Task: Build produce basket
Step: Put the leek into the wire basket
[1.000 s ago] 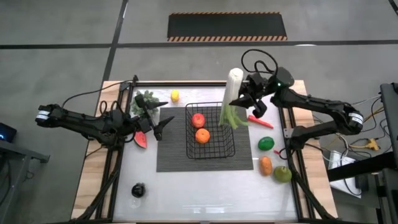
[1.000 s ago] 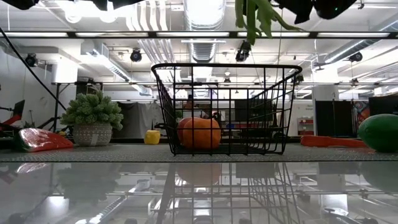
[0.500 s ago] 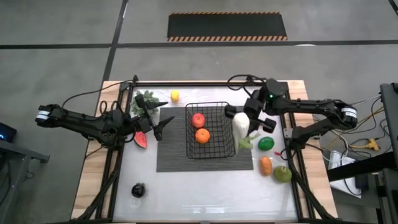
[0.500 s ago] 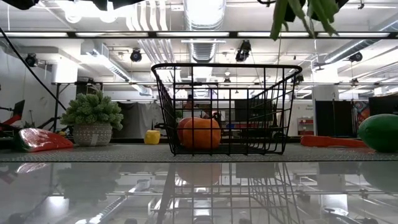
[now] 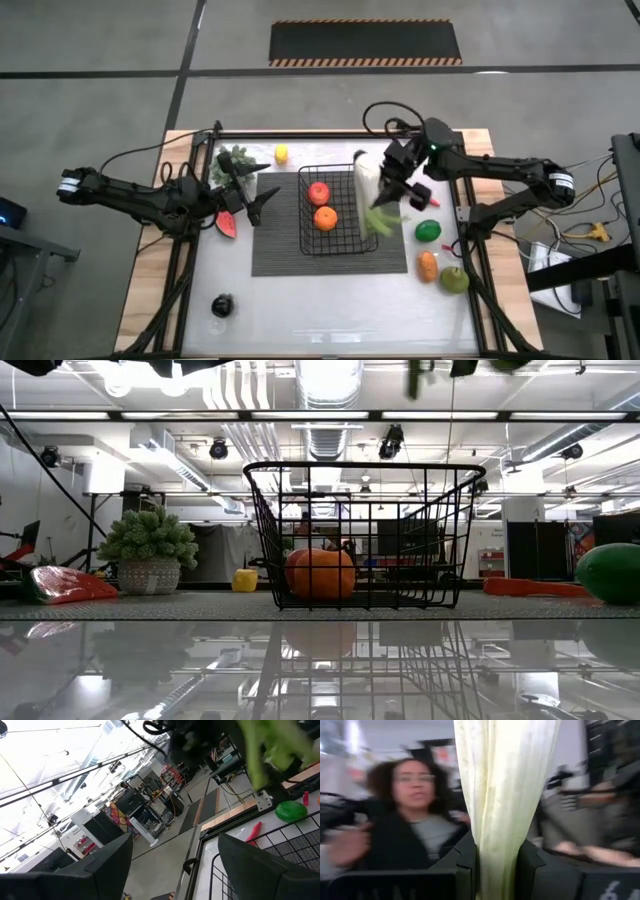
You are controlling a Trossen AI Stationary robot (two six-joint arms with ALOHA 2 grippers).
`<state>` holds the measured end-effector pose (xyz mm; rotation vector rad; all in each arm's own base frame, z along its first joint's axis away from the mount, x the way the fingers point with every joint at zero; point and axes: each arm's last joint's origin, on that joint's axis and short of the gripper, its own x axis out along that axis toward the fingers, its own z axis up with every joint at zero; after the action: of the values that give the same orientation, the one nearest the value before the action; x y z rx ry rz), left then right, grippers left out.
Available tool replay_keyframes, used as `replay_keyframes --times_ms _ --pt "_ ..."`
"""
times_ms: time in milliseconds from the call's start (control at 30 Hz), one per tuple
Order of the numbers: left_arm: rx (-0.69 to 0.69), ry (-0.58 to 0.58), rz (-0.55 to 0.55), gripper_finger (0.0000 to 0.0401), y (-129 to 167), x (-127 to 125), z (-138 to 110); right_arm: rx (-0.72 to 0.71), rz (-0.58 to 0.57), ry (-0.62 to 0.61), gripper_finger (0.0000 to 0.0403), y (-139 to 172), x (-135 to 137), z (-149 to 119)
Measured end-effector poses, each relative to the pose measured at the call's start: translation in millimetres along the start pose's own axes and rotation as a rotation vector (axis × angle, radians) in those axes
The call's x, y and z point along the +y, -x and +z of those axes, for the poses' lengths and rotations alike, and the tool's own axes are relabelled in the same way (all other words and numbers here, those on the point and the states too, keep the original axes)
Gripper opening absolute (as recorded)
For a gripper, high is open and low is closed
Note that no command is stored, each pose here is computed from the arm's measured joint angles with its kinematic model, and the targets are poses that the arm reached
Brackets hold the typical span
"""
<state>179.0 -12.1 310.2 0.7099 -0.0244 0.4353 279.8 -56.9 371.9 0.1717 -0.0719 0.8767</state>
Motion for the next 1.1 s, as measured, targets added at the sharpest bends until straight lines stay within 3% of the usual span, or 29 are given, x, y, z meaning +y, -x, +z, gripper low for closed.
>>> replay_keyframes --times_ms 100,167,333,400,500,633,733,933,1100 --pt "0.0 0.0 0.0 0.0274 0.0 0.0 0.0 0.068 -0.141 0.197 0.0063 -1.9 -3.6 5.8" --pt "0.0 0.0 0.0 0.0274 0.0 0.0 0.0 0.197 -0.274 0.38 0.0063 -4.1 -4.1 8.6" --pt "0.001 -0.001 -0.001 0.0274 0.0 -0.3 -0.2 0.822 -0.642 0.948 0.0063 -9.8 -0.9 15.0" --pt "0.001 -0.001 -0.001 0.0274 0.0 -0.2 -0.2 1.033 -0.806 1.106 0.0063 -12.2 -2.8 19.6" --pt "0.001 -0.001 -0.001 0.0274 0.0 -0.3 -0.3 1.264 -0.913 1.298 0.0062 -12.5 -7.2 25.0" --pt "0.001 -0.001 -0.001 0.0274 0.0 -0.3 -0.3 1.613 -0.817 1.507 0.0054 -7.2 -14.4 22.1" --pt "0.001 -0.001 -0.001 0.0274 0.0 -0.3 -0.3 1.77 -0.685 1.594 0.0053 -7.2 -19.9 14.0" --pt "0.001 -0.002 -0.001 0.0274 0.0 -0.3 -0.3 1.805 -0.578 1.666 0.0052 -15.1 -17.7 6.2" --pt "0.002 -0.003 -0.002 0.0274 0.0 -0.4 -0.3 1.818 -0.3 1.704 0.0052 -37.5 -1.0 -18.8"
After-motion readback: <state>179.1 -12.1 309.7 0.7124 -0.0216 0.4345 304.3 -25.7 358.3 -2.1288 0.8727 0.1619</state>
